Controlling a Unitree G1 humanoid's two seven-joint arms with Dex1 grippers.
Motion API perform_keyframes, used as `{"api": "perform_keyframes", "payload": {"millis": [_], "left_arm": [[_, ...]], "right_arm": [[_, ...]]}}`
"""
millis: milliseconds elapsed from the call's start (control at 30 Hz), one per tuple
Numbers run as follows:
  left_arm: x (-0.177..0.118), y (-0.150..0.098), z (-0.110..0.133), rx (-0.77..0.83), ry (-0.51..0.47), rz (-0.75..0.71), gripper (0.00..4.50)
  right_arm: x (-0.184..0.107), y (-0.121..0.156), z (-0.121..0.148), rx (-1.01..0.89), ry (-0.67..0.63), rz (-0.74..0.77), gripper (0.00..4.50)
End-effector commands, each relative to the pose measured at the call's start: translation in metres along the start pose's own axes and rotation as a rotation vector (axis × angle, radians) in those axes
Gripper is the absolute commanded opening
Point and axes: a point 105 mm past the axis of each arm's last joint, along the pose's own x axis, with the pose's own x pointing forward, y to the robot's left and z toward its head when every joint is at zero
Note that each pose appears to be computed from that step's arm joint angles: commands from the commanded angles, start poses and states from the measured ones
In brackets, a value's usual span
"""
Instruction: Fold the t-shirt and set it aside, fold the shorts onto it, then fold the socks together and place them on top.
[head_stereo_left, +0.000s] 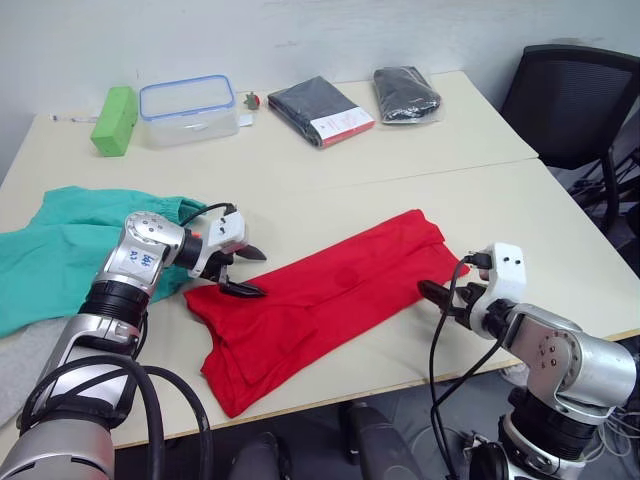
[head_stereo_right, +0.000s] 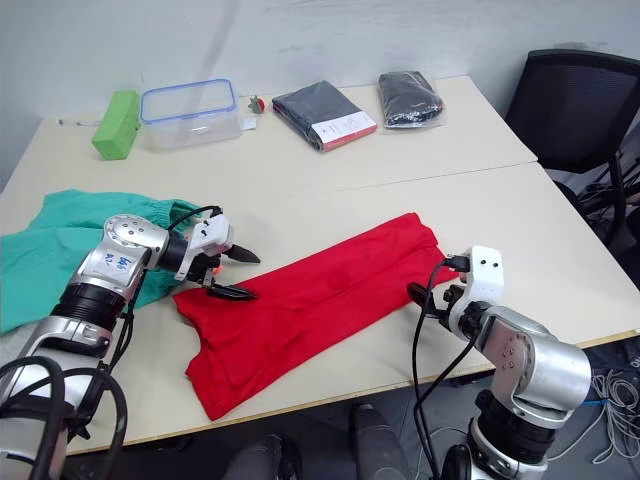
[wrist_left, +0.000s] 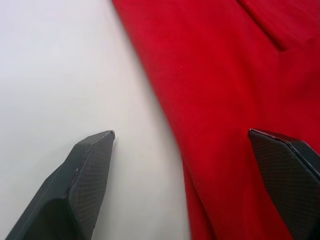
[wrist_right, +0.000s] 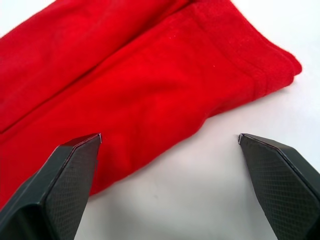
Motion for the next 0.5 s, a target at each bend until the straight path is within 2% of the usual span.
{"api": "perform_keyframes", "payload": {"millis": [33,167,400,500], "left_arm": [[-0.001,-0.003,0.003,0.014,-0.022,-0.016,3.54],[-0.001,-0.005,0.003,0.014,-0.024,-0.022,2.30],[-0.002,-0.007,0.004,0.015,-0.039,-0.020,0.01],[-0.002,-0.011,0.003,0.012,-0.042,-0.028,0.00]], "right_arm": [[0.010,0.004,-0.001,0.049,0.016,0.040,4.50],[0.018,0.003,-0.003,0.005,0.026,0.030,3.55],[0.022,0.001,-0.003,0.027,0.027,0.041,1.04],[0.022,0.003,-0.002,0.023,0.027,0.061,0.02]]}}
